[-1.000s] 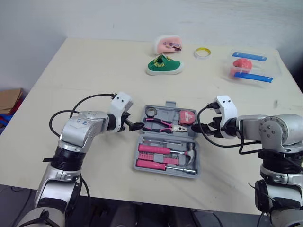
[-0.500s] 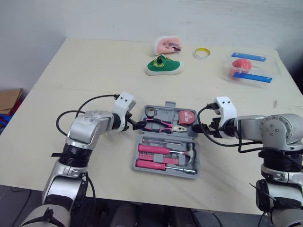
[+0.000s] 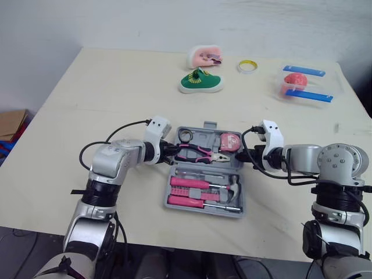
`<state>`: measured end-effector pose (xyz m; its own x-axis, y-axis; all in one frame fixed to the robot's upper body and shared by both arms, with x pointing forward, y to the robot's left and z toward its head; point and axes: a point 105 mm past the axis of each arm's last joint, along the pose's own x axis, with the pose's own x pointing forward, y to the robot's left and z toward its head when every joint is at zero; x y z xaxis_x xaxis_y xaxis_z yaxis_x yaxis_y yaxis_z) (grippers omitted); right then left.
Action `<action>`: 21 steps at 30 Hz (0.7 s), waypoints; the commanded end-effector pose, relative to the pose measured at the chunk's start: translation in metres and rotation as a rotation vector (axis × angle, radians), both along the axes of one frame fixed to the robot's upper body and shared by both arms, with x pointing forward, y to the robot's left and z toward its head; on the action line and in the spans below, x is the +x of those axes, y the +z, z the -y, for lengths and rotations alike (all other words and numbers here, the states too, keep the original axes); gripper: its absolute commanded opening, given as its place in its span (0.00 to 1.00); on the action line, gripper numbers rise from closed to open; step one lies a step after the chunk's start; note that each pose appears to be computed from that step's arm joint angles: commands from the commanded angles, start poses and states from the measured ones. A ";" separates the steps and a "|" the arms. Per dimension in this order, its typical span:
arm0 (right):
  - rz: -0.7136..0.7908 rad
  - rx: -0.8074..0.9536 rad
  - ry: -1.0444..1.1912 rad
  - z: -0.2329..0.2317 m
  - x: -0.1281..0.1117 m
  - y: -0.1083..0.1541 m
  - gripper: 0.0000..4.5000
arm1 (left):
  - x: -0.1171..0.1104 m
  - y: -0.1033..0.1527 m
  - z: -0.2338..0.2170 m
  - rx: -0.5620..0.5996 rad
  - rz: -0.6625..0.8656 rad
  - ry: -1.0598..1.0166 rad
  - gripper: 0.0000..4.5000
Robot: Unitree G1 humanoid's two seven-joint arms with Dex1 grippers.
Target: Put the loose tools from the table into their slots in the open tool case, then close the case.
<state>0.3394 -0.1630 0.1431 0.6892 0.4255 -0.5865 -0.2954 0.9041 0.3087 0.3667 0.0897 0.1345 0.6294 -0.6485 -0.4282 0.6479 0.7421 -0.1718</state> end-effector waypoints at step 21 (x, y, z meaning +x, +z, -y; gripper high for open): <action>1.165 -0.654 0.402 0.020 -0.019 -0.013 0.00 | -0.007 0.013 -0.032 0.228 0.996 -0.150 0.05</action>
